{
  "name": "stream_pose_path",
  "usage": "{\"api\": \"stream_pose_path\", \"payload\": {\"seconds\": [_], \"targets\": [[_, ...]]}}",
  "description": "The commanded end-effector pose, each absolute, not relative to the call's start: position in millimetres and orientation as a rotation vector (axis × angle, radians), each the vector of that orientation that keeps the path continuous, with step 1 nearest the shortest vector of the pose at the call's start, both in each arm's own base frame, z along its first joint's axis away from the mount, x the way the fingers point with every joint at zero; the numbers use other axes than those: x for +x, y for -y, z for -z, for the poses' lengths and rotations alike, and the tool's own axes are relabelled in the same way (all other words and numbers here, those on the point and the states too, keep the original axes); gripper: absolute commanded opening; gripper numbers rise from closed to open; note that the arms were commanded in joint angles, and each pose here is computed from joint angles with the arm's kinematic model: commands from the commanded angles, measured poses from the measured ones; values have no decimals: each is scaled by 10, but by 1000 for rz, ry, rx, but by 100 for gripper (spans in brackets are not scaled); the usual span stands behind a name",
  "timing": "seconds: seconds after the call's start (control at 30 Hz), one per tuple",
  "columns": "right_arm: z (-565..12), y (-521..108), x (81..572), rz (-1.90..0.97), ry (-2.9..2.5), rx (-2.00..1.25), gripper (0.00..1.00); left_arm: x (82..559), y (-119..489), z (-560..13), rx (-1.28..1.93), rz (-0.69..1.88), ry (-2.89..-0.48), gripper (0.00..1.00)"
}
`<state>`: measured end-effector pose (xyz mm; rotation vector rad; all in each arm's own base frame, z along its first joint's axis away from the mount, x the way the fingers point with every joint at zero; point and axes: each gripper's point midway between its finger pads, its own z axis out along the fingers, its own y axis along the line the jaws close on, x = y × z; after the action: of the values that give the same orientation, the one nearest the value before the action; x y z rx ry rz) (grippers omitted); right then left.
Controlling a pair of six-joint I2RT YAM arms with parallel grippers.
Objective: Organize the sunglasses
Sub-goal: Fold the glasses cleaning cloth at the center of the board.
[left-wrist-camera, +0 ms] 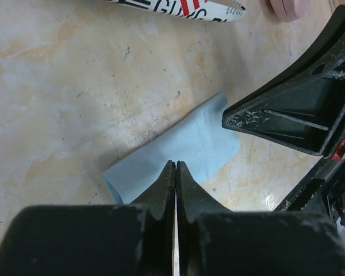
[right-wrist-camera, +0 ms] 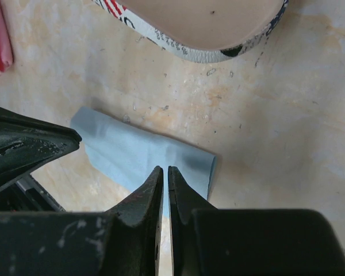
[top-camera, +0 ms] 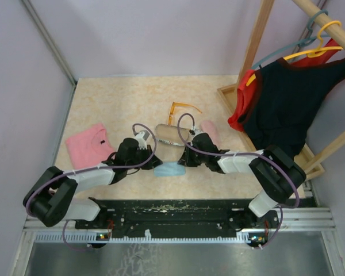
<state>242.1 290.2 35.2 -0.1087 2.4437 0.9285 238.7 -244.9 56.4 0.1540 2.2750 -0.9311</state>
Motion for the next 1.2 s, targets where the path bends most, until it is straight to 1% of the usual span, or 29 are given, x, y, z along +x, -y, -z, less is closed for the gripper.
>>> {"api": "stream_pose_path", "payload": {"seconds": [0.0, 0.27, 0.43, 0.53, 0.63, 0.77, 0.9, 0.93, 0.97, 1.0, 1.07, 1.17], "targets": [[-469, -3014, 2620, -917, -2388, -100, 8, 2424, 2465, -527, 183, 927, -2240, 1], [-319, -2904, 2679, -789, -2444, -84, 8, 2501, 2407, -278, 181, 844, -2274, 1], [-393, -2917, 2691, -799, -2428, -91, 10, 2641, 2326, -170, 161, 741, -2281, 1], [-508, -2916, 2705, -810, -2394, -100, 14, 2731, 2296, -247, 154, 704, -2255, 1], [-655, -2885, 2739, -804, -2349, -91, 18, 2804, 2304, -411, 160, 696, -2219, 7], [-824, -2741, 2810, -742, -2285, -30, 24, 2840, 2302, -700, 161, 710, -2146, 23], [-934, -2499, 2939, -624, -2243, 75, 28, 2955, 2134, -917, 68, 631, -2076, 27], [-965, -2454, 2968, -608, -2233, 92, 29, 3005, 2070, -969, 28, 606, -2054, 30], [-975, -2408, 3000, -589, -2231, 107, 31, 3067, 1993, -1020, -20, 577, -2030, 36], [-981, -2369, 3035, -575, -2233, 118, 33, 3131, 1925, -1075, -67, 558, -2007, 39], [-989, -2310, 3100, -556, -2246, 125, 34, 3274, 1816, -1163, -139, 539, -1967, 42], [-1041, -2271, 3178, -540, -2252, 113, 35, 3512, 1731, -1270, -200, 526, -1937, 43]]}}
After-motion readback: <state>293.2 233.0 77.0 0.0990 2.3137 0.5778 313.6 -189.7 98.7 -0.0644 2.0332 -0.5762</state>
